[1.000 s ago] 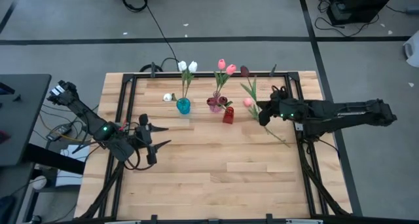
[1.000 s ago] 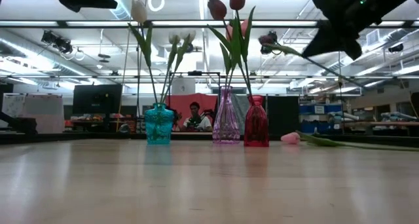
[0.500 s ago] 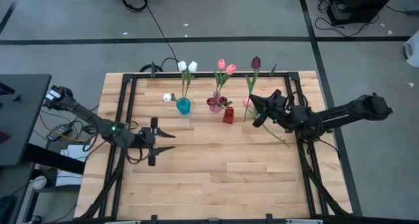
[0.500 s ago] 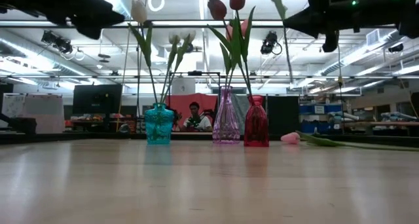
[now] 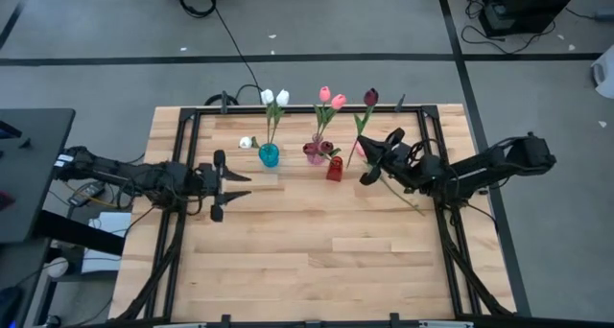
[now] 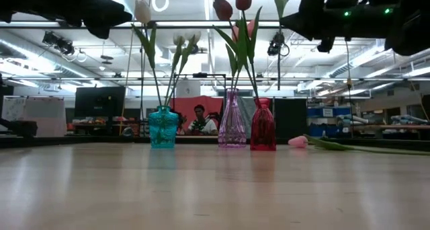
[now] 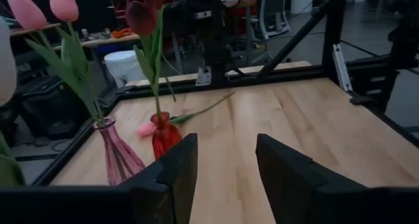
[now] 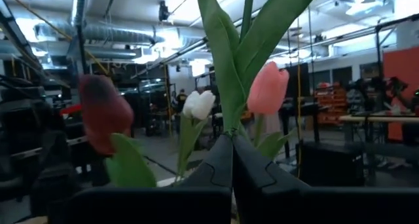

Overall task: Sort flowers into vase by color
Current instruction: Put the red tulip into the red vase

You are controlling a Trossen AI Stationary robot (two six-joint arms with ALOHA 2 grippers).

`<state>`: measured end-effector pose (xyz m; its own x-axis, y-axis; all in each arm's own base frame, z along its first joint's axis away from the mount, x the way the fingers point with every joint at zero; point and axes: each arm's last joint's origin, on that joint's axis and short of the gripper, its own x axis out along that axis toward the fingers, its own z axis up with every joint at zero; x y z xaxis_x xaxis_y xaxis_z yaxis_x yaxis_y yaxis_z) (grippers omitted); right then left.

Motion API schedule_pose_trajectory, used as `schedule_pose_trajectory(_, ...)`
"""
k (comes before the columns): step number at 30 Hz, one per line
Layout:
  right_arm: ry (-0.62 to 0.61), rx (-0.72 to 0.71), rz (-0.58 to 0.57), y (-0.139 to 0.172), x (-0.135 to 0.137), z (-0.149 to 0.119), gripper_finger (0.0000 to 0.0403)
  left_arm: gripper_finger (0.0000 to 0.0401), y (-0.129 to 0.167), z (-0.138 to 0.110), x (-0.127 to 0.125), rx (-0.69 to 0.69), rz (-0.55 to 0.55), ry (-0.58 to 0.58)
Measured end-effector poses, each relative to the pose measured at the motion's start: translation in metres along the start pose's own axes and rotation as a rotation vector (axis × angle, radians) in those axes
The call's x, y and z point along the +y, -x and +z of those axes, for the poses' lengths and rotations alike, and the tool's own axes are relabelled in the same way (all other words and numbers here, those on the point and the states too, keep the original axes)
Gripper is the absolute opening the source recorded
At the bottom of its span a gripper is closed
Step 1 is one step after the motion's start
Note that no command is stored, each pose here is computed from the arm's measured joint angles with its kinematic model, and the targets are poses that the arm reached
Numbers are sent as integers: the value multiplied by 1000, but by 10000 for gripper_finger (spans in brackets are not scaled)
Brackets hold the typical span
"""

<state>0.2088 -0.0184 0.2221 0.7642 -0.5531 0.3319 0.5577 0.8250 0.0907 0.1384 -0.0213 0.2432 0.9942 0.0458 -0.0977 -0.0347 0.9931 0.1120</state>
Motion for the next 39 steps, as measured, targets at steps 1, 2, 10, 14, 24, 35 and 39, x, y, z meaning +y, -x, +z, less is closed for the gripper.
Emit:
schedule_pose_trajectory(1,4,-5,-3,-2,-2,-2,7,161,0,0,0,-3,2,-6)
schedule_pose_trajectory(2,6,-12,-5,-4,-4,-3,7,161,-1,0,0,-3,3,-8)
schedule_pose_trajectory(10,2,-48,12,-26,-11,-17,8,161,-14,-4,-4,29,0,4)
schedule_pose_trajectory(14,12,-31,26,-38,-6,-25,8,161,-16,-6,-4,45,10,7)
schedule_pose_trajectory(24,32,28,18,-36,-3,-30,9,161,-7,-8,-1,82,37,46)
schedule_pose_trajectory(35,5,336,48,-28,-3,-49,60,161,-4,-8,1,83,71,72)
schedule_pose_trajectory(39,-5,444,77,-22,-5,-47,114,161,-4,-8,1,84,71,75)
